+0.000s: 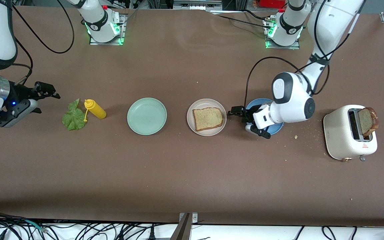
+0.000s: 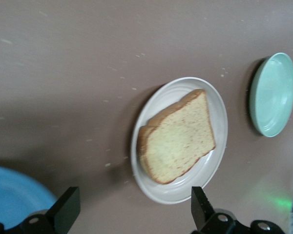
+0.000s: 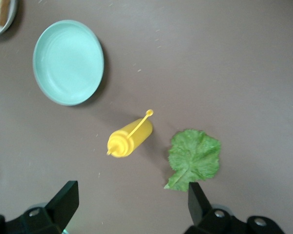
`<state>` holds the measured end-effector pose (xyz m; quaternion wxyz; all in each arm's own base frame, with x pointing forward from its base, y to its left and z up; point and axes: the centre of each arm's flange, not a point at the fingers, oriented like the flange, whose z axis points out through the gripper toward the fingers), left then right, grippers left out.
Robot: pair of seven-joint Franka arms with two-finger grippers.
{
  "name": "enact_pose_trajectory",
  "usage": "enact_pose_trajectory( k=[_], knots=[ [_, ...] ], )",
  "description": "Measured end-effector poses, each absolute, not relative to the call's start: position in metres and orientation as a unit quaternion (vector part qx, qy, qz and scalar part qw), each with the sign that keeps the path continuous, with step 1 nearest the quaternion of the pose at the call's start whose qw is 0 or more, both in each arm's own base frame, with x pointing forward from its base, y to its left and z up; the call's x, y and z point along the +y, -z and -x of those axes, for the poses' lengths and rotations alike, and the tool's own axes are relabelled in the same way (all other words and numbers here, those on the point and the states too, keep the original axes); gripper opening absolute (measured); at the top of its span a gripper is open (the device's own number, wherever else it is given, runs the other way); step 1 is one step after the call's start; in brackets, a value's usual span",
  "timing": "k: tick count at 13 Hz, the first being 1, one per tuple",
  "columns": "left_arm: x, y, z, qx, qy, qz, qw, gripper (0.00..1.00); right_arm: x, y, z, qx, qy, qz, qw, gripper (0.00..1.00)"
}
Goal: Make sandwich in beige plate with both arms
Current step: 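Lay the toast on the beige plate, open the left gripper, withdraw, then grasp the yellow mustard bottle with the right gripper and lift it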
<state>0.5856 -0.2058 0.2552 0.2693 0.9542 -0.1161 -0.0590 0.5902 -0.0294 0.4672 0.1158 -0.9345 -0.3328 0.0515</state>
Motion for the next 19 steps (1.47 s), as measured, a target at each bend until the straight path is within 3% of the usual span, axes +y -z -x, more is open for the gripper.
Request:
enact_pose_trajectory(
  k=[7, 13, 19],
  knots=[
    [-0.151, -0.381, -0.626, -0.094, 0.034, -0.993, 0.065, 1.00, -0.077, -0.416, -0.549, -0.441, -0.017, 0.875, 0.202, 1.00],
    [-0.078, -0.555, -0.624, -0.062, 0.033, -0.997, 0.043, 1.00, -0.119, -0.343, -0.512, -0.473, 0.082, 0.830, 0.285, 1.00],
    [-0.071, -0.609, -0.607, -0.055, 0.000, -0.998, 0.024, 1.00, -0.151, -0.258, -0.484, -0.479, 0.182, 0.787, 0.344, 1.00]
  ],
)
